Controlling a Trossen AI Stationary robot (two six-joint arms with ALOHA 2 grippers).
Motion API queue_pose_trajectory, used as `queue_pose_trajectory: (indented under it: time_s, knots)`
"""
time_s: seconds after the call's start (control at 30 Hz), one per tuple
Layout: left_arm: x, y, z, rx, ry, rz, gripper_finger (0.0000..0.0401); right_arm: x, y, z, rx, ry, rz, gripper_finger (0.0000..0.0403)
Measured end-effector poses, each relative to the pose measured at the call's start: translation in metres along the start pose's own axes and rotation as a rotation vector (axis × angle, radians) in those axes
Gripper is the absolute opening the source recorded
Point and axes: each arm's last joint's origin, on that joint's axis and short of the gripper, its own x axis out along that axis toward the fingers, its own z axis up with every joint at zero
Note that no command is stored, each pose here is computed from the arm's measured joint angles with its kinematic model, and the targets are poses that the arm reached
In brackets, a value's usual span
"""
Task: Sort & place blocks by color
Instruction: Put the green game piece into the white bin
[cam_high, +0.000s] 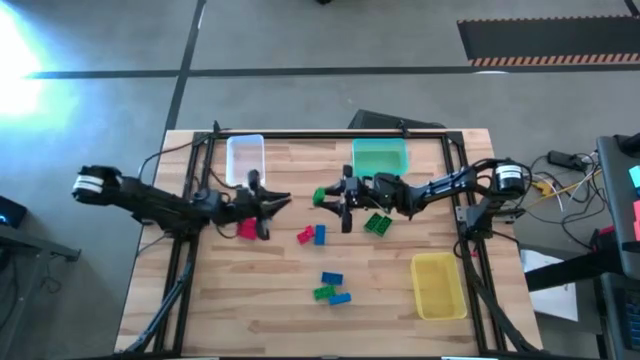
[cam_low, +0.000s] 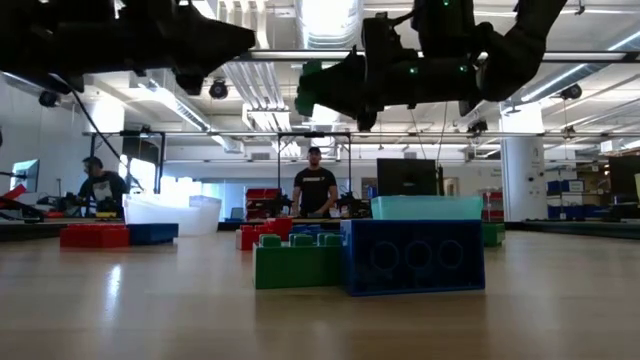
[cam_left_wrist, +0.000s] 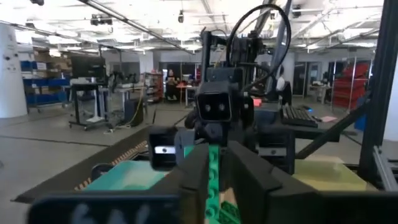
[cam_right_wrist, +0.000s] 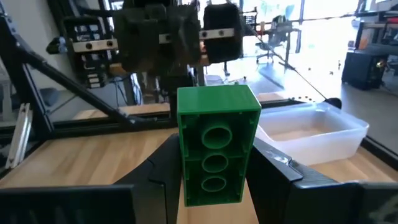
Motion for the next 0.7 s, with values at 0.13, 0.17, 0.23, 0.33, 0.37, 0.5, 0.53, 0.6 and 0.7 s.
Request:
queue_pose_trajectory:
  time_s: [0.13,0.17,0.23,0.33,0.37,0.5,0.53,0.6,0.7]
  knots:
    - [0.018,-0.004,-0.005,0.009,0.032,-0.001,0.0130,0.000,0.004,0.001,-0.021,0.004,0.012,0.0125]
    - [0.022,-0.005,-0.005,0.010,0.032,0.001,0.0147,-0.001,0.005,0.002,-0.026,0.007,0.013,0.0126]
    - [0.030,-0.006,-0.006,0.012,0.035,0.006,0.0178,-0.001,0.006,0.002,-0.032,0.016,0.016,0.0125]
    - [0.041,-0.008,-0.006,0.014,0.037,0.012,0.0212,-0.001,0.007,0.001,-0.034,0.024,0.017,0.0126]
    - [0.044,-0.008,-0.005,0.014,0.034,0.015,0.0221,-0.001,0.007,0.001,-0.034,0.025,0.017,0.0126]
    - [0.058,-0.007,-0.008,0.019,0.038,0.030,0.0243,-0.001,0.007,0.001,-0.035,0.031,0.015,0.0125]
    - [0.061,-0.007,-0.010,0.020,0.045,0.030,0.0246,-0.001,0.007,0.000,-0.035,0.032,0.015,0.0125]
    - [0.065,-0.008,-0.013,0.023,0.053,0.026,0.0246,-0.001,0.007,0.001,-0.037,0.031,0.015,0.0125]
    - [0.069,-0.010,-0.018,0.025,0.067,0.008,0.0247,-0.001,0.007,0.000,-0.045,0.035,0.015,0.0125]
